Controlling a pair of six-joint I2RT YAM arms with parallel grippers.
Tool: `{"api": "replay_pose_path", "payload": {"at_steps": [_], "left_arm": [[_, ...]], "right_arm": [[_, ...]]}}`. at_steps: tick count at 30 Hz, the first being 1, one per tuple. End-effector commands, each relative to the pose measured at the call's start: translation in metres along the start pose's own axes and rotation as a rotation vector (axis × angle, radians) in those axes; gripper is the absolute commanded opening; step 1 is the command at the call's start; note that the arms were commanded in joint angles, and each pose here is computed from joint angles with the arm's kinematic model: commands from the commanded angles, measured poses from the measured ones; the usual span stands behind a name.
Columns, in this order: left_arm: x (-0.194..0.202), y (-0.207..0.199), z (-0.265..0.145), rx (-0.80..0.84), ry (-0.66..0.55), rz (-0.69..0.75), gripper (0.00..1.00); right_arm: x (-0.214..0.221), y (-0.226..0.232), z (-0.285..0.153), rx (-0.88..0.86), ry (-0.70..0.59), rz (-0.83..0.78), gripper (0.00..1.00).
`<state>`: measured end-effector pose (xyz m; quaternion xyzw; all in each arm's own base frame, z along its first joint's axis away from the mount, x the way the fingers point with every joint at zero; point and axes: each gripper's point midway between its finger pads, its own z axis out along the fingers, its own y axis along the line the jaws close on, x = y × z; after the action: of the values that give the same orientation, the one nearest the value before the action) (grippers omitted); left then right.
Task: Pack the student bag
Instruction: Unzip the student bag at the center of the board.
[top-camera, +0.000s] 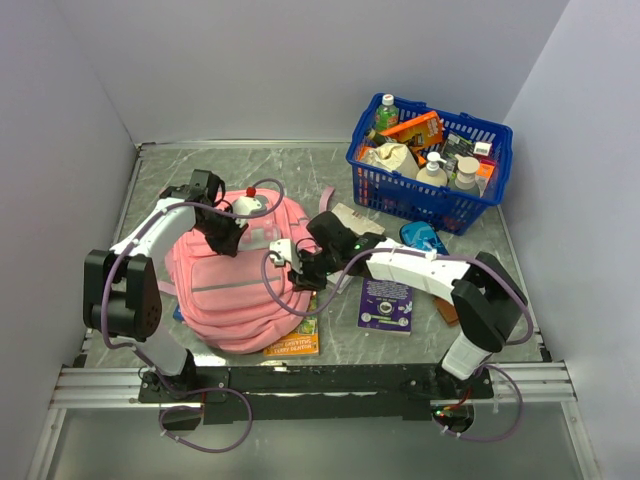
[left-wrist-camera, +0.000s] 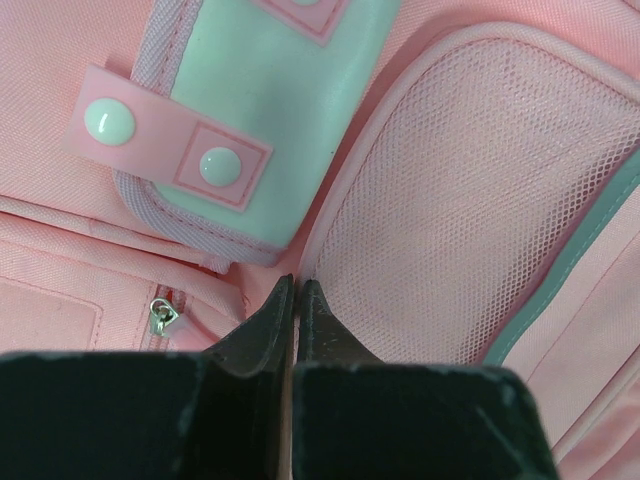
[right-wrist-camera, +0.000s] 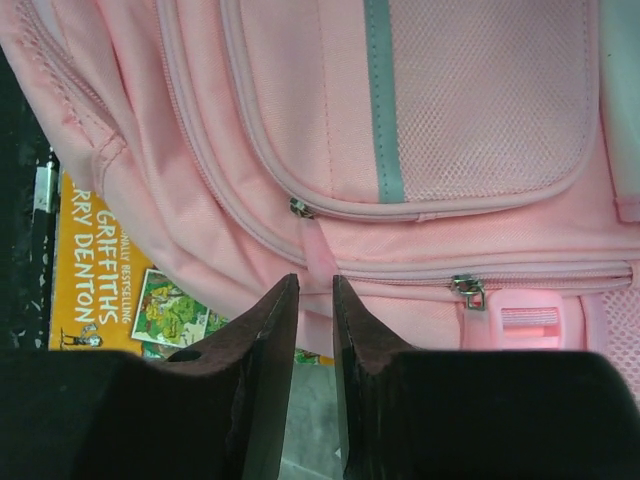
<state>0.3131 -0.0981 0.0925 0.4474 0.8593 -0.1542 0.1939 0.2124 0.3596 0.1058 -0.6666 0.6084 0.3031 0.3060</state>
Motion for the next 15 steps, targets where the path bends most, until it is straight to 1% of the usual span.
{"api": "replay_pose_path", "payload": {"at_steps": [1,3,7,8,13,15], "left_arm": [[-0.030,0.005,-0.007,-0.034,-0.123,0.033,0.01],[-0.031,0.005,-0.008,-0.031,-0.125,0.031,0.01],[-0.033,0.004,-0.008,-0.024,-0.129,0.026,0.01],[-0.034,0.004,-0.009,-0.025,-0.130,0.027,0.01],[-0.033,0.005,-0.010,-0.031,-0.127,0.032,0.01],[-0.034,0.005,-0.011,-0.033,-0.127,0.033,0.01]], "right_arm": [[-0.009,0.016,-0.007,-0.024,-0.007,-0.018,0.27],[-0.010,0.009,-0.008,-0.005,0.003,-0.039,0.27],[-0.014,-0.006,-0.007,0.065,0.041,-0.097,0.43],[-0.011,-0.013,-0.008,0.105,0.070,-0.128,0.44],[-0.003,-0.011,-0.008,0.114,0.159,-0.173,0.45],[-0.003,-0.011,-0.010,0.133,0.173,-0.194,0.45]]}}
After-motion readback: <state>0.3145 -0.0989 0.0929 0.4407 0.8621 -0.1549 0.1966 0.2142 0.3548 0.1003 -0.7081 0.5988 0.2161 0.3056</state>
